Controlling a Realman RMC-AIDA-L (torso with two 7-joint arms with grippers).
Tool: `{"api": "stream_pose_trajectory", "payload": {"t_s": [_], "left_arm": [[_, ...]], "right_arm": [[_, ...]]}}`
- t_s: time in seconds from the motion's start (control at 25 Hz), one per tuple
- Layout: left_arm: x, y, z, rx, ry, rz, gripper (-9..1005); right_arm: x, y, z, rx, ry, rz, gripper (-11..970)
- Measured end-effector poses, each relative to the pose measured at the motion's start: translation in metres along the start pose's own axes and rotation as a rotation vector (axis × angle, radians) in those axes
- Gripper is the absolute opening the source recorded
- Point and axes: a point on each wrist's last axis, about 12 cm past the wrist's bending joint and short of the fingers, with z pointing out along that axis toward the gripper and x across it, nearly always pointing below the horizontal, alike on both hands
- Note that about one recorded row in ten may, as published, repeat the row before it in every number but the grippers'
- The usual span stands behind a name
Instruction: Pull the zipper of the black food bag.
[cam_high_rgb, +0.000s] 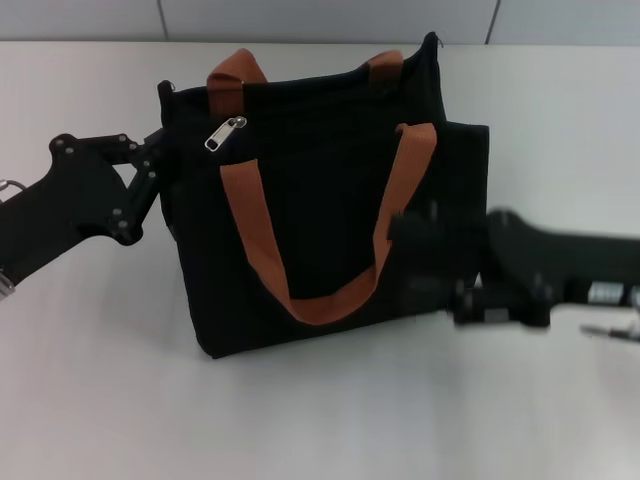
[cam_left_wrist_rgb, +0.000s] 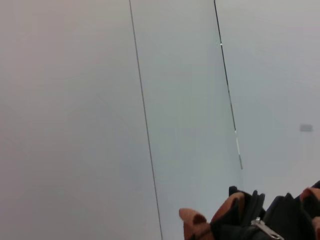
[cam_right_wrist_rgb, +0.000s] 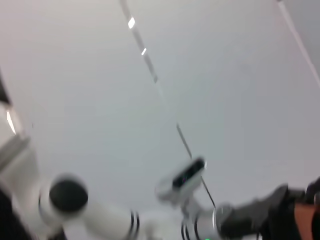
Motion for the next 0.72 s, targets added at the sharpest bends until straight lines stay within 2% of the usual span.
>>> {"api": "stream_pose_trajectory", "payload": {"t_s": [0.24,0.32,0.72], "left_arm": [[-0.002,-0.003,-0.005,-0.024,-0.044,0.011,23],[-0.003,-0.003,-0.006,-0.036,-0.059,0.011,23],[-0.001,-0.007,-0.004,-0.064,-0.090,0.032,24]], "right_arm": [[-0.035,-0.015,0.012,-0.005,-0.106,0.171,725],[-0.051,-0.027,0.023,0.010,-0.094,0.253,723],[-0.090,-0.049,0.052,0.051,0.004,0.385,714]]}}
